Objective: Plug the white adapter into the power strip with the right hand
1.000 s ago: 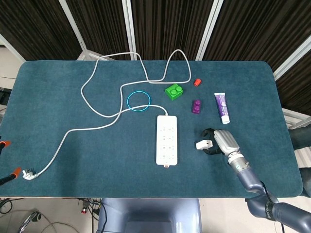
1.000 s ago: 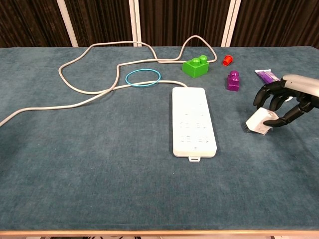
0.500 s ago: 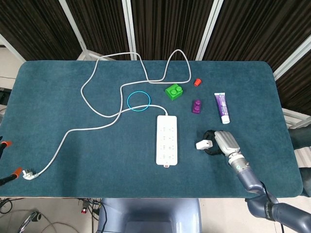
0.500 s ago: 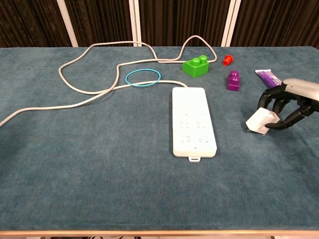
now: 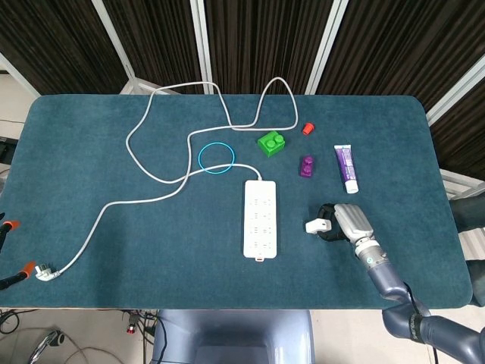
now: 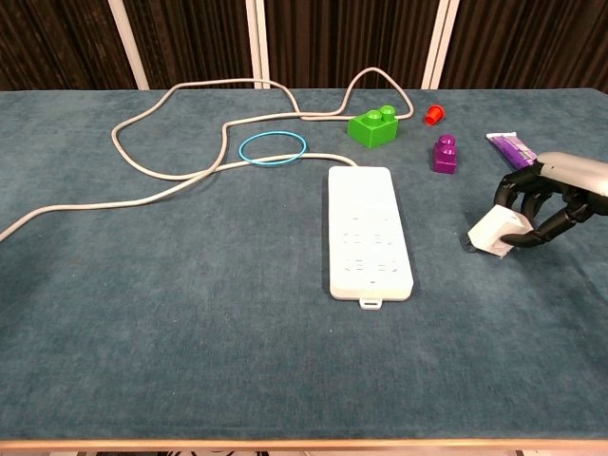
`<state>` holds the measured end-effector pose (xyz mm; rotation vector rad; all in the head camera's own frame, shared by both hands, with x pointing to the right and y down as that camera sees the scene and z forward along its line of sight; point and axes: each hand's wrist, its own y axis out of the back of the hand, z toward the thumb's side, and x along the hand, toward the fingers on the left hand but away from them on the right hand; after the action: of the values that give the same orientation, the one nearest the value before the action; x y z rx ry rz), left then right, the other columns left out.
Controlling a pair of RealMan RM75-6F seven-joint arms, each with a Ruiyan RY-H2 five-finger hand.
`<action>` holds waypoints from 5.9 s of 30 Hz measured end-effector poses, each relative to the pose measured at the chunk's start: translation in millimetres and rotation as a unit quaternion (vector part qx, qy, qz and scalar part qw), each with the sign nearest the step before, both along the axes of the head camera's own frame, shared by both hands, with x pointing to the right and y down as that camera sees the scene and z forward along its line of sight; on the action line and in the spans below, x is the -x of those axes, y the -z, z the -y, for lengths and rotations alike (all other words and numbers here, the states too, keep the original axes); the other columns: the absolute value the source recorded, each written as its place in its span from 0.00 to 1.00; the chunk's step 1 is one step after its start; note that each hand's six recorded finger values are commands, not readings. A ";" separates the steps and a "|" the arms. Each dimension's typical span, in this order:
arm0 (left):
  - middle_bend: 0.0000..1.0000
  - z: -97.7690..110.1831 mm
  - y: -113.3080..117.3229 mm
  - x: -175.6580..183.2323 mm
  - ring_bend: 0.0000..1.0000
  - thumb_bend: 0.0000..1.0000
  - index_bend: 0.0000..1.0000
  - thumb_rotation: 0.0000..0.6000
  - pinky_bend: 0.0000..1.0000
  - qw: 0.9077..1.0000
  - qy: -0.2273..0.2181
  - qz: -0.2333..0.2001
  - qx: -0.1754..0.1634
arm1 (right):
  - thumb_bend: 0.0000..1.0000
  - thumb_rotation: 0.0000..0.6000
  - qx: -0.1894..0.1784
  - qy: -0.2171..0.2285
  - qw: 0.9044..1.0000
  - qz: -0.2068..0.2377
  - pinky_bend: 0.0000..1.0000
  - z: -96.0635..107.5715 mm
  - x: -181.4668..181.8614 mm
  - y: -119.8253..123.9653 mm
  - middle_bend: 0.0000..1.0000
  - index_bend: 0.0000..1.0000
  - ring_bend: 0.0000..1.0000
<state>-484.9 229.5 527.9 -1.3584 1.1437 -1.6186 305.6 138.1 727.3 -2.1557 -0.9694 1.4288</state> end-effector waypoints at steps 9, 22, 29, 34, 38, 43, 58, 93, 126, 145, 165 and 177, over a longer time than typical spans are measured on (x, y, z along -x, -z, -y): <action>0.10 -0.1 -0.6 -0.3 0.04 0.13 0.27 1.00 0.09 1.000 0.000 -0.001 0.002 | 0.44 1.00 0.003 0.003 1.000 0.003 0.39 -1.3 1.5 0.2 0.50 0.62 0.55; 0.10 0.3 0.4 1.5 0.04 0.13 0.27 1.00 0.10 1.000 0.003 -0.004 0.001 | 0.48 1.00 -0.012 0.023 1.000 0.006 0.43 9.1 9.0 10.5 0.59 0.75 0.62; 0.10 1.3 0.8 3.4 0.04 0.13 0.28 1.00 0.10 1.000 0.007 -0.009 0.001 | 0.48 1.00 -0.017 0.052 0.998 -0.006 0.43 24.9 17.3 22.9 0.59 0.78 0.62; 0.10 1.6 2.2 5.4 0.04 0.14 0.28 1.00 0.10 1.000 0.009 -0.013 0.000 | 0.48 1.00 -0.022 0.090 0.995 -0.021 0.44 45.1 34.0 39.1 0.59 0.79 0.62; 0.10 2.0 2.3 6.4 0.04 0.14 0.28 1.00 0.10 1.000 0.010 -0.015 0.001 | 0.48 1.00 -0.026 0.125 0.991 -0.040 0.45 61.7 49.4 50.5 0.59 0.79 0.62; 0.10 2.0 2.7 6.9 0.04 0.13 0.28 1.00 0.10 1.000 0.009 -0.017 0.001 | 0.48 1.00 -0.031 0.160 0.984 -0.070 0.45 83.0 69.7 61.1 0.59 0.79 0.62; 0.10 2.4 0.2 6.8 0.04 0.14 0.28 1.00 0.11 1.000 0.009 -0.017 0.006 | 0.48 1.00 0.028 0.121 0.989 -0.078 0.45 89.8 123.8 65.9 0.60 0.79 0.62; 0.10 2.9 -1.1 7.1 0.04 0.13 0.28 1.00 0.11 1.000 0.008 -0.017 0.009 | 0.48 1.00 -0.004 0.107 0.991 -0.081 0.45 69.3 156.3 47.5 0.60 0.80 0.62; 0.10 3.3 -2.3 7.2 0.04 0.13 0.29 1.00 0.11 1.000 0.009 -0.015 0.010 | 0.48 1.00 -0.008 0.107 0.991 -0.080 0.45 63.0 153.2 37.1 0.60 0.81 0.62; 0.10 3.0 -3.0 6.2 0.04 0.13 0.29 1.00 0.11 1.000 0.007 -0.013 0.011 | 0.48 1.00 0.001 0.106 0.991 -0.079 0.45 58.7 150.3 29.9 0.60 0.82 0.63; 0.10 3.3 -2.9 6.5 0.04 0.14 0.29 1.00 0.11 1.000 0.008 -0.012 0.011 | 0.48 1.00 -0.009 0.123 0.989 -0.078 0.45 55.6 159.5 27.9 0.60 0.84 0.62; 0.10 3.6 -3.1 7.1 0.04 0.14 0.29 1.00 0.11 1.000 0.008 -0.013 0.012 | 0.48 1.00 -0.002 0.121 0.989 -0.087 0.45 55.1 156.5 21.8 0.62 0.85 0.64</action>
<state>-491.9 226.0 530.9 -1.3916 1.1578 -1.6353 149.1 83.0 705.6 -2.0239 -0.6246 1.4637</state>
